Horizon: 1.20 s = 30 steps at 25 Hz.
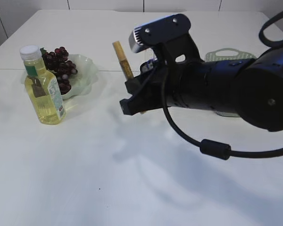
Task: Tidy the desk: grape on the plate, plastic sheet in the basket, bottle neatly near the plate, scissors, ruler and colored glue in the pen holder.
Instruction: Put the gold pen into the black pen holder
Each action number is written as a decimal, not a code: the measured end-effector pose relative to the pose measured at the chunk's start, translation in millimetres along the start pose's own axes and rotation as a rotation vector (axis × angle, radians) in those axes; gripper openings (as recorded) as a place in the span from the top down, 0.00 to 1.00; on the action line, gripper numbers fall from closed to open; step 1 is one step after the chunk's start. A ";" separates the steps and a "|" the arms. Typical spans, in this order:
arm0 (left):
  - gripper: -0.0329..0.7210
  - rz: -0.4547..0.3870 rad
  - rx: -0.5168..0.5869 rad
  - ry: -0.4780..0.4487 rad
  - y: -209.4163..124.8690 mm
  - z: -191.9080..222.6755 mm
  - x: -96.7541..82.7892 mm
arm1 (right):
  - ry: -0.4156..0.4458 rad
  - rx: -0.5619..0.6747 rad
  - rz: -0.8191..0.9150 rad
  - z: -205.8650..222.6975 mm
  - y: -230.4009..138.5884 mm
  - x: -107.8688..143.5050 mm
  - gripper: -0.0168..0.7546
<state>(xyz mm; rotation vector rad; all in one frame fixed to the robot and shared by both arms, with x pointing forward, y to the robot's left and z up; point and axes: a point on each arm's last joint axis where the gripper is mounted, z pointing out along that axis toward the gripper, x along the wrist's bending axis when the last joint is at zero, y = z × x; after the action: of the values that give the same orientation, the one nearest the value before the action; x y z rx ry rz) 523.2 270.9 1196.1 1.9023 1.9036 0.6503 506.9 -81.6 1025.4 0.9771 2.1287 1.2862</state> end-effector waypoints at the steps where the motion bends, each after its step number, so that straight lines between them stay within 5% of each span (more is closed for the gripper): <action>1: 0.64 0.000 0.000 0.001 0.0 0.0 0.1 | -0.013 -0.022 0.006 0.0 1.9 -4.9 0.85; 12: 0.64 0.001 -0.001 0.004 0.1 0.0 0.4 | -0.199 -0.302 -0.001 -4.0 31.3 -68.4 0.85; 18: 0.64 0.001 -0.003 0.004 0.3 0.0 0.4 | -0.270 -0.307 0.025 16.4 33.6 -100.8 0.85; 30: 0.64 0.011 -0.021 0.030 1.9 -0.1 2.7 | -0.272 -0.303 0.029 80.2 36.8 -116.4 0.85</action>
<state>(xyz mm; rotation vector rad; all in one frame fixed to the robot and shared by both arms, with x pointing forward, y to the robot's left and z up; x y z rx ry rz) 524.7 273.6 1197.4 1.9018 1.8987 0.7030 649.2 -114.9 1025.0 0.9897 1.6649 1.3552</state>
